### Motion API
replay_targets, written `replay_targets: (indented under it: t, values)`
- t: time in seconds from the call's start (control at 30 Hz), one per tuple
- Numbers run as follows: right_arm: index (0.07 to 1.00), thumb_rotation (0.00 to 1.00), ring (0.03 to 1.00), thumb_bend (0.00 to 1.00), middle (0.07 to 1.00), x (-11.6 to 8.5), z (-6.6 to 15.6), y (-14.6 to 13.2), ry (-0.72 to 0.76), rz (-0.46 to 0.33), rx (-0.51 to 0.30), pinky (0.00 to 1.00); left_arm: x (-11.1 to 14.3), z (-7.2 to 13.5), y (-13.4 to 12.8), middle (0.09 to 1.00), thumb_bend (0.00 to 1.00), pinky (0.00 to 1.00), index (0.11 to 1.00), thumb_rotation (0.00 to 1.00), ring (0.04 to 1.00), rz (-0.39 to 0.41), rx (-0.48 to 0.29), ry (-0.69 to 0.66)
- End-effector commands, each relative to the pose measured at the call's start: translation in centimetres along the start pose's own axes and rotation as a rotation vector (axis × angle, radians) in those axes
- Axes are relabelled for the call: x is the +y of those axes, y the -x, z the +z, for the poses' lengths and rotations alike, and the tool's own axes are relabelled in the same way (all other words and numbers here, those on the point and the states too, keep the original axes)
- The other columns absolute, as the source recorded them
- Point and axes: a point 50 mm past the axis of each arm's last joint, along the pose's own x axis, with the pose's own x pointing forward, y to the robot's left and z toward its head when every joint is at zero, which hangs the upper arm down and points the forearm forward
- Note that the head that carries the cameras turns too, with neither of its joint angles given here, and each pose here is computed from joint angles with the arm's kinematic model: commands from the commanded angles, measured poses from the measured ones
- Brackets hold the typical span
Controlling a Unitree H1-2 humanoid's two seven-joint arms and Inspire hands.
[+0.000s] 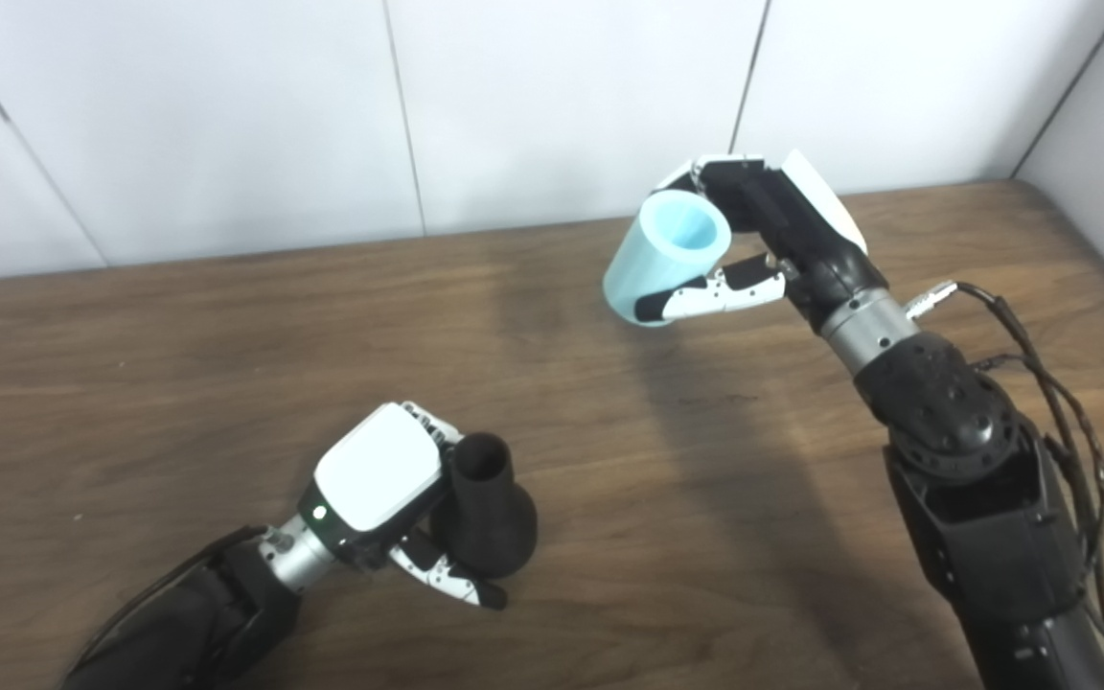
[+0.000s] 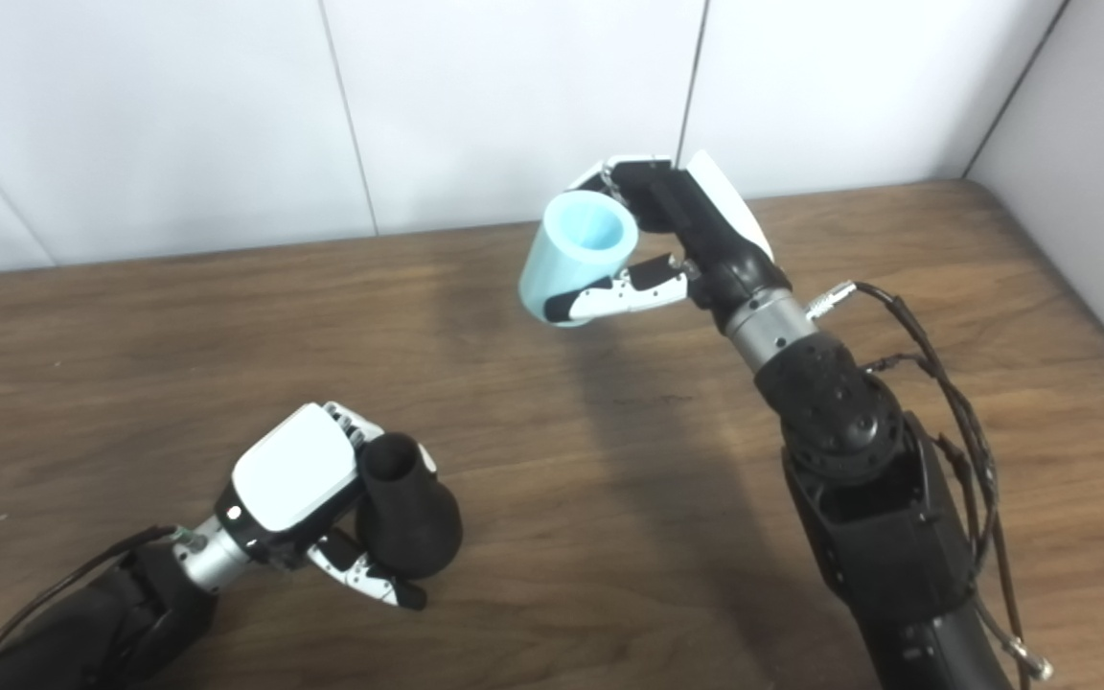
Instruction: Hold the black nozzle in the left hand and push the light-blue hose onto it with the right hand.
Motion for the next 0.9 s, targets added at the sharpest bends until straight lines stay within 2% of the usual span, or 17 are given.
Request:
replay_targets:
  t: [0.0,0.07,0.2,0.67,0.87]
  values:
    - [0.508,0.00,0.417,0.52,0.462,-0.3,2.3,-0.3,0.028,-0.012,-0.086,0.21,-3.5,2.6,1.3,0.198,0.52,0.08,0.479,0.04,0.134,-0.189,-0.016,-0.001]
    - [0.505,0.00,0.436,0.52,0.455,0.1,2.9,-0.1,0.022,0.007,-0.106,0.18,-3.6,2.6,1.2,0.201,0.52,0.08,0.479,0.05,0.136,-0.191,-0.013,-0.003]
    - [0.506,0.00,0.430,0.52,0.475,0.7,3.8,0.5,0.024,0.059,-0.147,0.32,-3.7,2.8,1.0,0.193,0.52,0.07,0.480,0.05,0.126,-0.183,-0.004,0.007]
    - [0.504,0.00,0.389,0.51,0.492,2.6,3.8,1.4,0.056,0.112,-0.172,0.28,-4.4,2.9,0.6,0.202,0.52,0.08,0.479,0.05,0.133,-0.199,-0.009,0.005]
    - [0.500,0.00,0.414,0.52,0.480,3.1,3.6,1.6,0.059,0.133,-0.165,0.34,-4.4,2.9,0.6,0.201,0.52,0.07,0.479,0.05,0.130,-0.204,-0.005,0.002]
